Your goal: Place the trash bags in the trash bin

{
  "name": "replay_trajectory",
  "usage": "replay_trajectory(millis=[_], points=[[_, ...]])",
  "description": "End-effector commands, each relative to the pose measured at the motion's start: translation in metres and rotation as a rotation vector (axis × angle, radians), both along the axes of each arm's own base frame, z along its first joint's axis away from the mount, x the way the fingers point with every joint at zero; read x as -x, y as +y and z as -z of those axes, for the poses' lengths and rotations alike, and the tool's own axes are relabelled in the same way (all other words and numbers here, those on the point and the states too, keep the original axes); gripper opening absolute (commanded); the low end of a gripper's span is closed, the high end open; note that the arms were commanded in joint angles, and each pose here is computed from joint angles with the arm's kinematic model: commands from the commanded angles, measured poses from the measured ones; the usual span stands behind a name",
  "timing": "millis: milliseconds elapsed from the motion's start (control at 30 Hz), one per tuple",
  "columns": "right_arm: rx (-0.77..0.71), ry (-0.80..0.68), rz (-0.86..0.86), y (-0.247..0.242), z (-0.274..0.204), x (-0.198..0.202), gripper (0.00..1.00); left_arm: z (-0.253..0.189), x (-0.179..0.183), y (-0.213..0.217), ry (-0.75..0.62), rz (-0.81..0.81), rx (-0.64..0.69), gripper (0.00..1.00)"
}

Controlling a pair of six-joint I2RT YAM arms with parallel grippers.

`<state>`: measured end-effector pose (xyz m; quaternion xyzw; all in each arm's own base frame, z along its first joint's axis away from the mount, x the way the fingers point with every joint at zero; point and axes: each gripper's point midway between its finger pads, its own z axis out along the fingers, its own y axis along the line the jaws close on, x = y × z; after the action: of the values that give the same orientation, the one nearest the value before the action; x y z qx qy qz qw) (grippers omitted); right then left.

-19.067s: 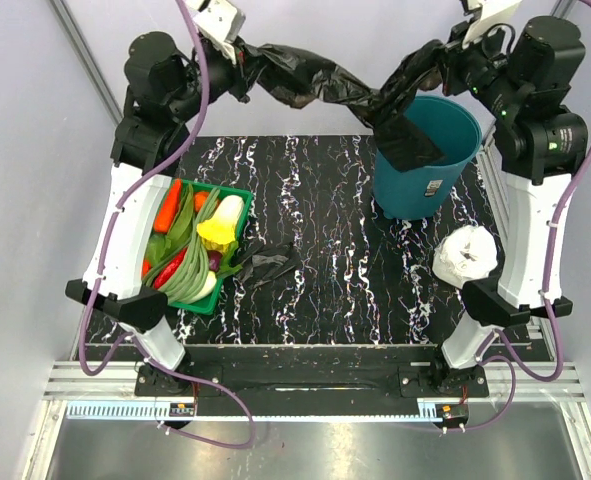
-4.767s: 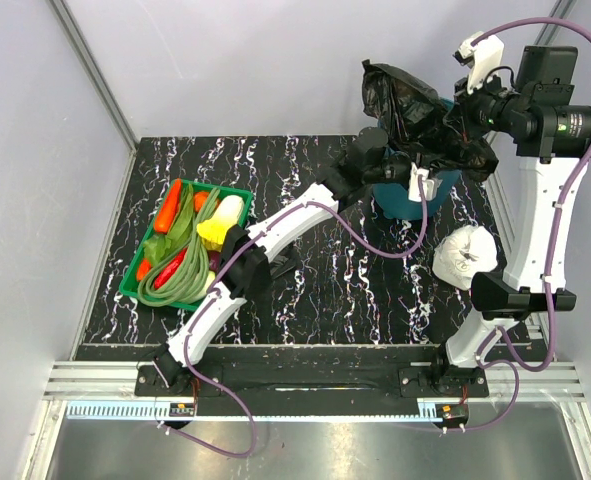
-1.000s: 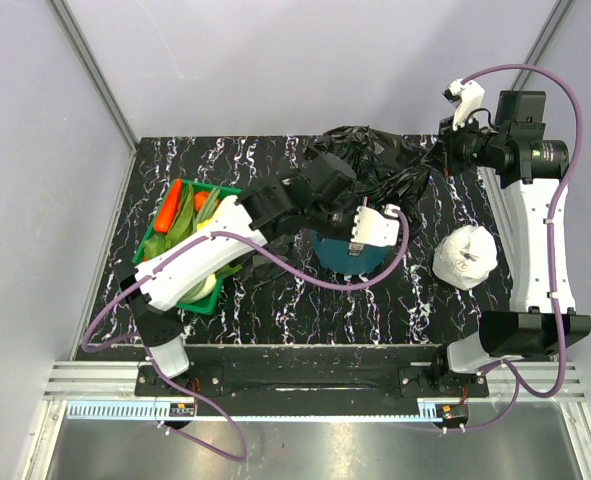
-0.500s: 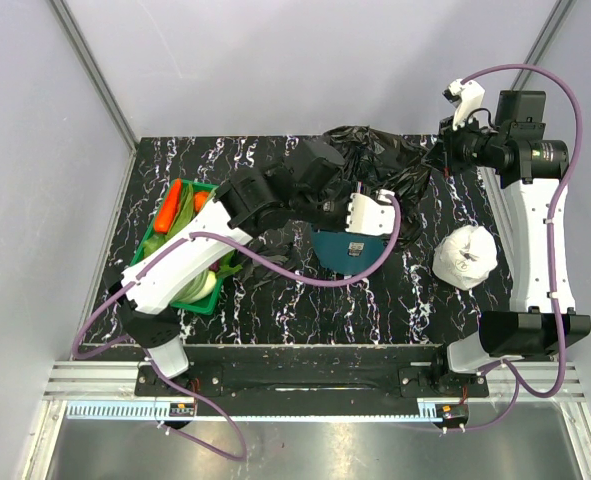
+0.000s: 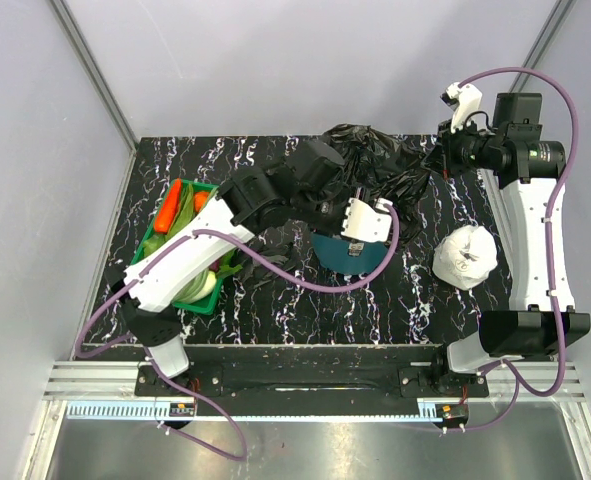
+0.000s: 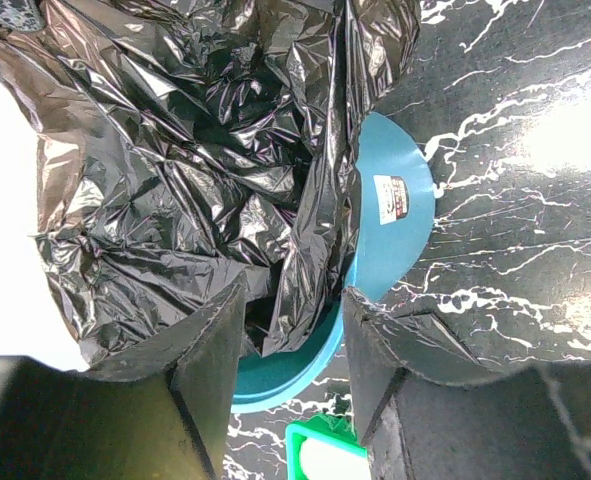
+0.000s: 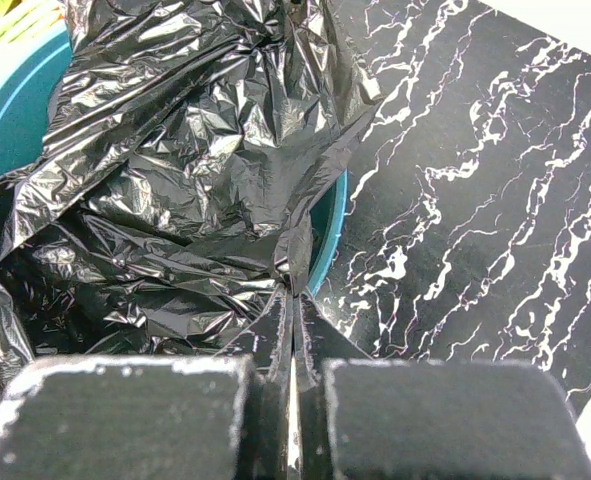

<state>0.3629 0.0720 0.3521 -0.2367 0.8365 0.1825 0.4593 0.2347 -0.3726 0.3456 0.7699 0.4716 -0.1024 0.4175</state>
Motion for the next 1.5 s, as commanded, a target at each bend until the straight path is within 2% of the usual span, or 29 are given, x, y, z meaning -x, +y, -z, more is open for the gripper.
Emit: replay_trajectory(millis=[0, 433, 633, 733, 1100, 1467], points=[[0.021, -0.071, 0.005, -0.001, -0.015, 0.000, 0.00, 0.004, -0.011, -0.013, -0.020, 0.034, 0.021, 0.47], [0.036, -0.063, 0.015, -0.005, -0.009, -0.005, 0.00, 0.016, -0.013, -0.019, 0.019, 0.067, 0.013, 0.48], [0.040, -0.063, 0.018, -0.005, -0.008, -0.004, 0.00, 0.024, -0.015, -0.019, 0.024, 0.074, -0.006, 0.36], [0.044, -0.067, 0.021, -0.006, -0.009, -0.003, 0.00, 0.022, -0.016, -0.020, 0.023, 0.074, 0.004, 0.34], [0.051, -0.073, 0.030, -0.008, -0.011, -0.001, 0.00, 0.025, -0.017, -0.021, 0.025, 0.079, -0.001, 0.37], [0.057, -0.078, 0.037, -0.009, -0.012, -0.002, 0.00, 0.029, -0.020, -0.024, 0.029, 0.085, -0.003, 0.15]])
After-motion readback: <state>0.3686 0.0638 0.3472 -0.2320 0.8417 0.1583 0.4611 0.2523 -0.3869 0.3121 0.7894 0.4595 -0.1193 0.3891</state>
